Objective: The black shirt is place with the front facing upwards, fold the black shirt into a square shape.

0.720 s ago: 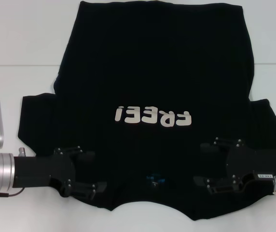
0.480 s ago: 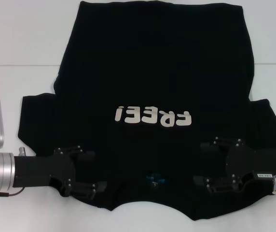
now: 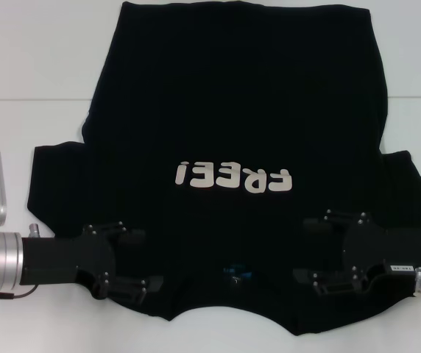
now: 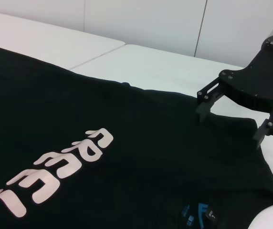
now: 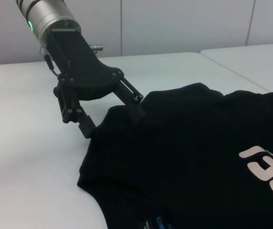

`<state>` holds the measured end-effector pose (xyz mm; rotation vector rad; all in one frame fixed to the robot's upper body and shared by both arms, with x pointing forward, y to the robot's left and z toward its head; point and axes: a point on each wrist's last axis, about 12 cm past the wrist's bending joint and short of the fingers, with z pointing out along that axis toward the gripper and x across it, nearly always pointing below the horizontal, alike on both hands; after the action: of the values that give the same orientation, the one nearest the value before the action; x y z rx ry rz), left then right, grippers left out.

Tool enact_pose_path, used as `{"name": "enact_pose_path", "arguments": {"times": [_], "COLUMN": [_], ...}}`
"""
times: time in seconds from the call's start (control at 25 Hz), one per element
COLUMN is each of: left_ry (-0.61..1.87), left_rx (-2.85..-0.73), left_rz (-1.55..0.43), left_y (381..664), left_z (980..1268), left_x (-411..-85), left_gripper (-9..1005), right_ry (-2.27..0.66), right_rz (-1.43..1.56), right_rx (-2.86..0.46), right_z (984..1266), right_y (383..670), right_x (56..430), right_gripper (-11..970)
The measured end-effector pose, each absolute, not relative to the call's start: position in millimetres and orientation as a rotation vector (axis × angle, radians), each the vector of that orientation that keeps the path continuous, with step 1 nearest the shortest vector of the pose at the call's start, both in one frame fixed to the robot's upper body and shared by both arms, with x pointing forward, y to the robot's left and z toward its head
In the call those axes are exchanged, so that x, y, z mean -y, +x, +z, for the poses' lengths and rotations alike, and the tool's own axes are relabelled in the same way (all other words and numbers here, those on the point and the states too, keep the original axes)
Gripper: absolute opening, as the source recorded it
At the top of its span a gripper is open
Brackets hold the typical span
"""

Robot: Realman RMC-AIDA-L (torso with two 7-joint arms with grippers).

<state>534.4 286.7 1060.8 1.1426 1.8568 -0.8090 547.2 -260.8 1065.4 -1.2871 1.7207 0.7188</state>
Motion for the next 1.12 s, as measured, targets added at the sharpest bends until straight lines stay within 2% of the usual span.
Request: {"name": "enact_pose_path", "arguments": {"times": [0.72, 1.0, 1.04, 1.12], "left_ry": [1.014, 0.453, 0.291, 0.198], "left_rx": [-1.928, -2.232, -2.301, -2.328], "left_rz": [-0.867, -1.083, -1.114, -1.119], "left_y": [533.5, 552.6, 556.7, 559.1], "left_z": [1061.7, 1088.8, 1095.9, 1099.6], "left_x": [-290.9, -323.4, -335.7, -343.3], "left_gripper": [933, 933, 933, 933], "right_ry": [-1.278, -1.258, -1.257, -1.256], "right_rz": [0.723, 0.735, 0.734, 0.734], "right_rx": [-1.731, -1.752, -1.753, -1.754], "right_z": [1062.6, 1062.4, 1062.3, 1062.2], "right_y": [544.4, 544.1, 544.1, 544.0], "right_x": [262.3, 263.4, 263.6, 263.8], "right_gripper": [909, 909, 909, 909]}}
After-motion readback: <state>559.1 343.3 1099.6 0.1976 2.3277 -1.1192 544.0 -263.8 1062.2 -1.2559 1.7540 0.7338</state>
